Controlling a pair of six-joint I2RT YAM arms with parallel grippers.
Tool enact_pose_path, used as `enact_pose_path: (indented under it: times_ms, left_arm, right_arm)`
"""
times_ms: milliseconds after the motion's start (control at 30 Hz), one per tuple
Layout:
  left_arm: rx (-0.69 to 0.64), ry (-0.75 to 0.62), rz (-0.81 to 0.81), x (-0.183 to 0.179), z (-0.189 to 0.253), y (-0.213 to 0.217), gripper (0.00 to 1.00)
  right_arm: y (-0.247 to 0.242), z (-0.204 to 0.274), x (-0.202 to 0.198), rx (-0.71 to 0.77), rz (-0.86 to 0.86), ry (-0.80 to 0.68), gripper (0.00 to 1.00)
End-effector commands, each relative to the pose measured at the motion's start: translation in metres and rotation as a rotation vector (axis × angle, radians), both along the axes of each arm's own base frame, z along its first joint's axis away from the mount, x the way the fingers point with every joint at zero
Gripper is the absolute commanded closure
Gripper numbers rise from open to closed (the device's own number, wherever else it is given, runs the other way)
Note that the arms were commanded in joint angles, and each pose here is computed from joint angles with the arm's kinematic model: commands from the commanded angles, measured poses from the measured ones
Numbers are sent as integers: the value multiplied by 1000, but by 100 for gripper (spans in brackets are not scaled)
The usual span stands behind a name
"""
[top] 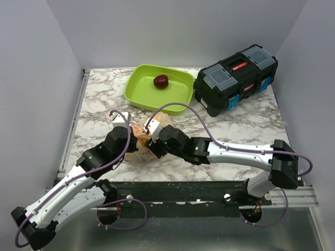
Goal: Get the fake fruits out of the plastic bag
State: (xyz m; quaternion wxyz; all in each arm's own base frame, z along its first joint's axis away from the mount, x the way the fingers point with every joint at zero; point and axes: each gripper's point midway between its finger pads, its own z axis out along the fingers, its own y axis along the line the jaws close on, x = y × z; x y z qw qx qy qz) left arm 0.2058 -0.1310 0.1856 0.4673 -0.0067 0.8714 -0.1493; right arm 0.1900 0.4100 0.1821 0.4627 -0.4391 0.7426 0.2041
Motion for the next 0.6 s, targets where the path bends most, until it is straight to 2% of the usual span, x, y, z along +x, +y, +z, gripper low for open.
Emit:
enact_pose_path:
  times_ms: [0, 200, 333, 367, 467, 567]
  left_arm:
    - [-38, -44, -19, 3, 19, -5, 100]
    - [-33, -41, -22, 2, 17, -5, 100]
    - [-30, -50, -17, 2, 19, -3, 100]
    - [-33, -54, -15, 2, 20, -2, 100]
    - [-46, -68, -15, 1, 23, -2, 100]
    - [-51, -82, -6, 2, 25, 1, 100]
  right_arm:
    - [4, -3, 23, -10, -11, -163, 44]
    - [2, -11, 33, -12, -49, -240, 44]
    - [-4, -24, 38, -41, -80, -254, 48]
    - [-5, -28, 40, -46, -92, -256, 51]
    - [-10, -34, 46, -54, -141, -261, 71]
    - [-14, -36, 46, -37, -170, -246, 77]
